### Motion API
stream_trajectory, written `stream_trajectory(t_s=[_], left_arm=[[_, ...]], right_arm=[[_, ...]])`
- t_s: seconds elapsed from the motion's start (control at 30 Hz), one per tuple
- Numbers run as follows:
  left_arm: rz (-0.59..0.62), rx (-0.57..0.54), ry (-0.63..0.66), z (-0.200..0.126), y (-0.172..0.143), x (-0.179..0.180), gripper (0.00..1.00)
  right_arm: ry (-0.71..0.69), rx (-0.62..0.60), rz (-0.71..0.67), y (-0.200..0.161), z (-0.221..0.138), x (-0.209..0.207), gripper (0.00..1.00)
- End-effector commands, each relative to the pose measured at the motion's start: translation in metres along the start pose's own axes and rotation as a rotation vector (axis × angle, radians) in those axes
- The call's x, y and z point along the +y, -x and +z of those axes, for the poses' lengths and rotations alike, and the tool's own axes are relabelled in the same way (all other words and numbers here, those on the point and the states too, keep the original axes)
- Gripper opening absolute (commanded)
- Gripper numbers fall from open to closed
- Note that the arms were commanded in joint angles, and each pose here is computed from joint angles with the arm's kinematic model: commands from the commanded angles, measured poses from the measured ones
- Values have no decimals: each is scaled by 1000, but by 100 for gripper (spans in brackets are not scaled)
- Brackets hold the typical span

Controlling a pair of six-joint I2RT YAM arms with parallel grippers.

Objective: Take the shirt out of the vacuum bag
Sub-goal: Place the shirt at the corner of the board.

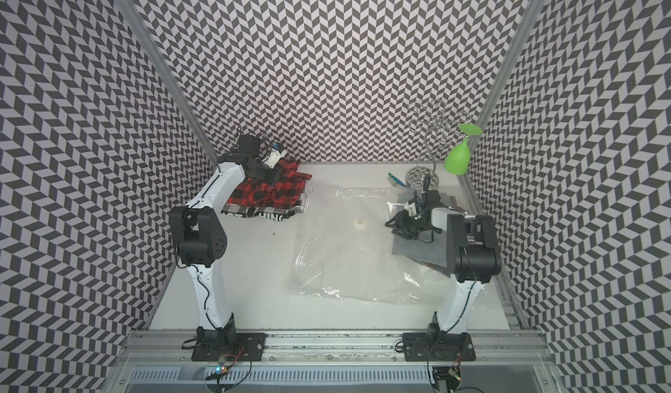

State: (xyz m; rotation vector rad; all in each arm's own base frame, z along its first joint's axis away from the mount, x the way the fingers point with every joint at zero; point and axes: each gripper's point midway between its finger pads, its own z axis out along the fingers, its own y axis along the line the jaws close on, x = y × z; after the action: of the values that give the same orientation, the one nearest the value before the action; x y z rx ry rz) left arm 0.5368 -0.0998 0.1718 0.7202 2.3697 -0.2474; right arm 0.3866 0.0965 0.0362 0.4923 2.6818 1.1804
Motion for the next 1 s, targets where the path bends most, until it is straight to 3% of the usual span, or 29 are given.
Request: stream_trajectory(t_s=[0.0, 0.27, 0.57, 0.6, 0.63, 0.67, 0.7, 0.77, 0.83, 0.97], left_arm=[[28, -79, -81, -12, 24, -16, 0], [-42, -121, -233, -39, 11, -21, 0], [-92, -114, -199, -9, 11, -13, 1], [-100, -117, -194, -5, 13, -12, 6], [-119, -128, -193, -2, 18, -10, 35], [-150, -141, -182, -2, 23, -5, 83], [-168, -152, -174, -4, 27, -1, 98], [-185, -191, -145, -16, 40, 8, 99], [-210, -201, -33, -28, 43, 32, 99], [-319, -213, 163, -58, 25, 90, 99]], right_arm=[[-47, -17, 9, 0, 3, -17, 47], [-48, -13, 11, -1, 3, -19, 47], [-46, -12, 12, -1, 4, -19, 47], [-47, -12, 12, -1, 4, -19, 47], [-47, -13, 11, 0, 3, -18, 47], [-45, -13, 9, 0, 3, -18, 47], [-46, -12, 11, 0, 4, -18, 47], [-42, -11, 12, 0, 4, -17, 47], [-40, -13, 11, 1, 4, -16, 47], [-39, -13, 8, 0, 4, -16, 47]])
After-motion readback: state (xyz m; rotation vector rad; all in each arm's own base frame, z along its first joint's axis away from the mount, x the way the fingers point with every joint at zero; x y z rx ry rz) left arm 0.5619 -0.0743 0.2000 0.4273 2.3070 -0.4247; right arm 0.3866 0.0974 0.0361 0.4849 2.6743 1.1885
